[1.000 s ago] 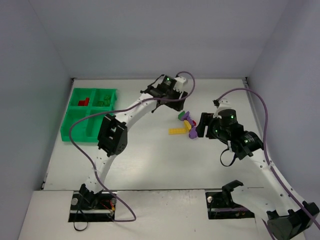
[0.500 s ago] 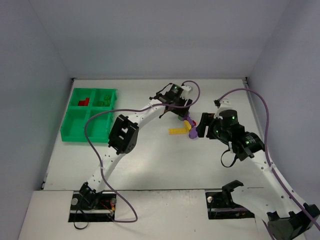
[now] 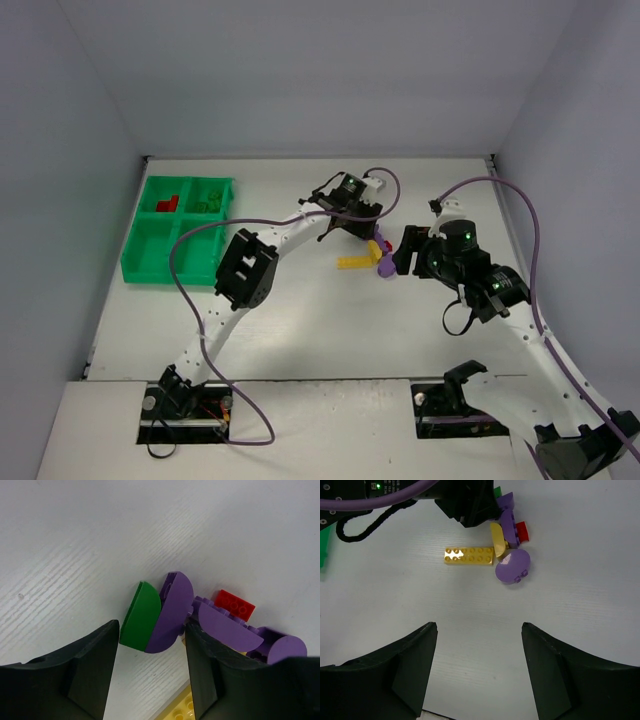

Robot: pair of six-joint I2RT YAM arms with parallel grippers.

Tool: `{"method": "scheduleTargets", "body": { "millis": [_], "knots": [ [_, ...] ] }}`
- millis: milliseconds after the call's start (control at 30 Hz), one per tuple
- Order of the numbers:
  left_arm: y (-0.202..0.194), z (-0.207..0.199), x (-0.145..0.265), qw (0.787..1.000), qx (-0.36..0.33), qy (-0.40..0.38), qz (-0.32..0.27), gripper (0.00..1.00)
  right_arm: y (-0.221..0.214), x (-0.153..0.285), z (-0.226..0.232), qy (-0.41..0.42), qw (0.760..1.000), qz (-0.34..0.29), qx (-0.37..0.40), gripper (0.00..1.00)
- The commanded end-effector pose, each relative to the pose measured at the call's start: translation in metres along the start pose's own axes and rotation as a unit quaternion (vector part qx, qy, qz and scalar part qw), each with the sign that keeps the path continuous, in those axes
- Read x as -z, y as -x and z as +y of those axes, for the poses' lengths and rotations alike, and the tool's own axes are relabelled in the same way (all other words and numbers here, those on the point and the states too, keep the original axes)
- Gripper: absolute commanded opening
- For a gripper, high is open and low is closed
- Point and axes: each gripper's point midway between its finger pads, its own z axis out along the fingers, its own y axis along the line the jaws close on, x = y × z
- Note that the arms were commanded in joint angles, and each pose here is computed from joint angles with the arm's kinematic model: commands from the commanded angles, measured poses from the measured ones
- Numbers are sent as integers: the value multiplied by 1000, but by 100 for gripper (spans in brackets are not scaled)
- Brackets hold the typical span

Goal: Sort the legos into containers by color

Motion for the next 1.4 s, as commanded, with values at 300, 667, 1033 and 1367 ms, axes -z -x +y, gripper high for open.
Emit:
{"method": "scheduleTargets", "body": {
  "millis": [300,667,1033,1367],
  "knots": [
    [20,7,51,999,-11,35,-32,10,16,1,7,13,999,-29,-11,65],
    [-16,18,136,995,34,79,-50,5,21,-6,14,26,999,-27,-11,65],
    [-14,32,200,980,125,128,-83,67,46,-63,24,23,999,-22,23,63],
    [-65,56,274,955,225,170,-87,76,70,-188,32,19,985,42,164,79]
  ]
}}
